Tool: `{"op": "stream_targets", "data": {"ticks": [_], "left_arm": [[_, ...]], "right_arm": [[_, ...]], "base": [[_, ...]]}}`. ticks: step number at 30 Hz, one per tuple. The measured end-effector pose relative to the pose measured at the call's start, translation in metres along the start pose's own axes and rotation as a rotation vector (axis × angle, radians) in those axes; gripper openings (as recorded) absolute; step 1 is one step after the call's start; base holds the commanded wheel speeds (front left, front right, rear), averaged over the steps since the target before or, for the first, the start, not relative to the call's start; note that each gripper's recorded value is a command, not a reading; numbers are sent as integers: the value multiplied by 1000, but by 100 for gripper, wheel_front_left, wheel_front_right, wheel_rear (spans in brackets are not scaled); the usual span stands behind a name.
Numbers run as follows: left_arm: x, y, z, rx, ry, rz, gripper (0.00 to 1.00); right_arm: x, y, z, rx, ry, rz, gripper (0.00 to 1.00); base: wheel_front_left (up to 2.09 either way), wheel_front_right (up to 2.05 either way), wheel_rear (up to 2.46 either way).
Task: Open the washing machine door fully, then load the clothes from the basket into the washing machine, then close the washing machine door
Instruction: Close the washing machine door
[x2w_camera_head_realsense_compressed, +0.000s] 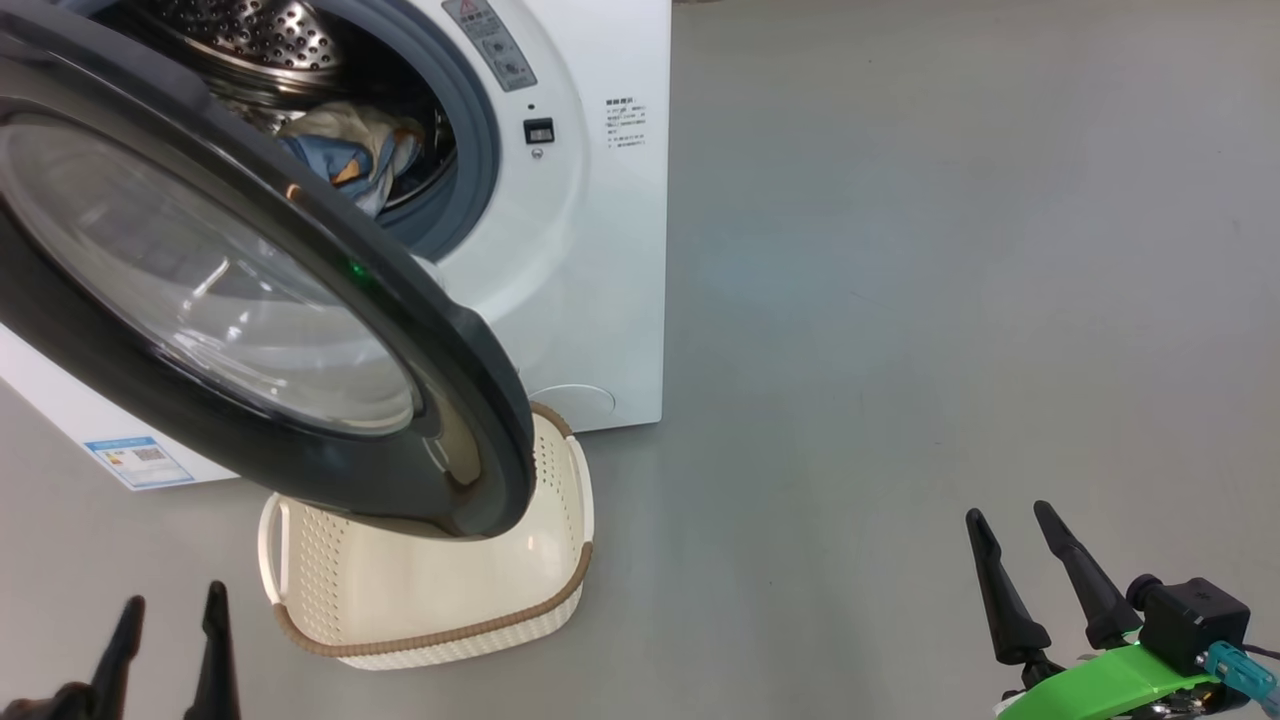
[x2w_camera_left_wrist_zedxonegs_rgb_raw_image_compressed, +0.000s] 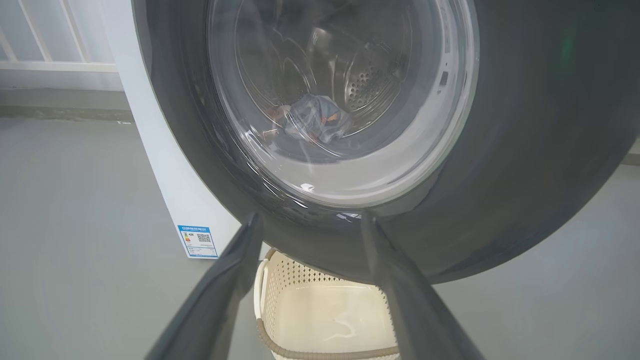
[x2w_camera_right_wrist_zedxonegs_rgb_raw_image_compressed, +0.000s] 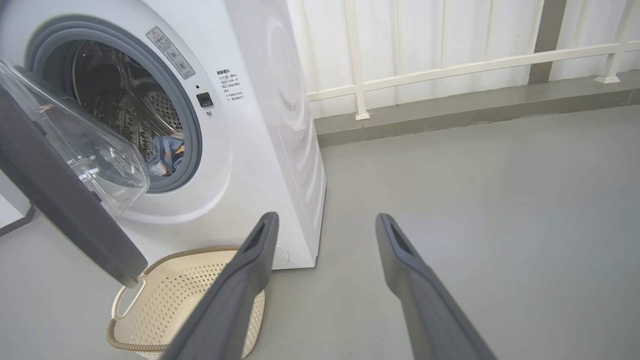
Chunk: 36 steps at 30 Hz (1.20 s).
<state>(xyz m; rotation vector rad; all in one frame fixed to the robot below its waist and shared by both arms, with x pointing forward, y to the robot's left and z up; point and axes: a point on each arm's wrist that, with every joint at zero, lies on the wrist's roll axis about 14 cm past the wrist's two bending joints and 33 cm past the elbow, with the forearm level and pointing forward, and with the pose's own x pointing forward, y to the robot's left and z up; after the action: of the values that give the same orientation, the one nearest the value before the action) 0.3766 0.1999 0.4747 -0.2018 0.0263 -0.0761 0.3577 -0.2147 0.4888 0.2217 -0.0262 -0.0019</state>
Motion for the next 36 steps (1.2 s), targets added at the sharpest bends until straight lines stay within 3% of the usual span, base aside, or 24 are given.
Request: {"op": "stream_targets", "data": {"ticks": [18, 20, 22, 23, 29, 36], "left_arm": [[-7, 6, -6, -20, 9, 47, 100], [-8, 7, -6, -24, 7, 52, 100], [-10, 7, -6, -28, 7, 58, 100], [-11, 8, -7, -33, 7, 64, 100], [-21, 13, -5, -49, -4, 95, 100], [-33, 22, 2, -53, -28, 132, 100]], "right_arm": [[7, 5, -3, 5, 7, 14, 100], [8, 7, -3, 6, 7, 20, 45], [10, 9, -2, 9, 1, 24, 11], [11, 10, -1, 10, -3, 27, 0], [23, 33, 2, 13, -13, 98, 0], [58, 86, 51, 29, -160, 253, 0]], "base": [[0, 0, 0], [0, 0, 0], [0, 0, 0], [0, 0, 0], [0, 0, 0], [0, 0, 0]]}}
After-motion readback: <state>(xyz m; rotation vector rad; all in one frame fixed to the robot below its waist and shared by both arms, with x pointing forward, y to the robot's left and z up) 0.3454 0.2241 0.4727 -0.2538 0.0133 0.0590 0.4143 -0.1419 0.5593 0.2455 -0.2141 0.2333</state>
